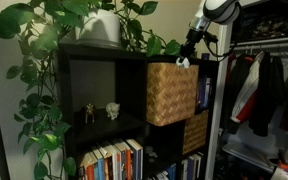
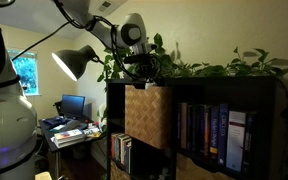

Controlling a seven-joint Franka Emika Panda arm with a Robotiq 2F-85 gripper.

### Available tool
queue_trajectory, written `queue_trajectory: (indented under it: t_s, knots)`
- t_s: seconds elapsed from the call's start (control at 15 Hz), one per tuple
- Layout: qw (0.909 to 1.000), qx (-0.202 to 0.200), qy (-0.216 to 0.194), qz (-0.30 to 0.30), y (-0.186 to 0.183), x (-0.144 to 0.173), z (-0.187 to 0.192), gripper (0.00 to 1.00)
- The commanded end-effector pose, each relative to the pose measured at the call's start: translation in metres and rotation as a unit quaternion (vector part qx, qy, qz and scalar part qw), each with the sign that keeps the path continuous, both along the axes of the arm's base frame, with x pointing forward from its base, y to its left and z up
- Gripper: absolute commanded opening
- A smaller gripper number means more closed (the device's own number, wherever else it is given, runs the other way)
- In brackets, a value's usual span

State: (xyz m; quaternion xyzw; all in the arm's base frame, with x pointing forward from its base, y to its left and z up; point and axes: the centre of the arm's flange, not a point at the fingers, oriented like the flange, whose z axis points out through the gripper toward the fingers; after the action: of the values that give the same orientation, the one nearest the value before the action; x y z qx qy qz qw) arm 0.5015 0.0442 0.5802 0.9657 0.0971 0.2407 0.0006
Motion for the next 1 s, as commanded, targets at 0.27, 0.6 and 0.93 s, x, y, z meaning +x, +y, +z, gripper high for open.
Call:
queue_trajectory:
  t_s: [0.27, 0.6, 0.93]
  knots:
    - [0.9989, -0.02, -0.035, -0.025, -0.007, -0.02, 0.056, 0.08]
    - [0.9933, -0.053, -0.077, -0.068, -0.02, -0.017, 0.078, 0.08]
    - [0.9871, -0.071, -0.111, -0.091, -0.039, -0.001, 0.092, 0.08]
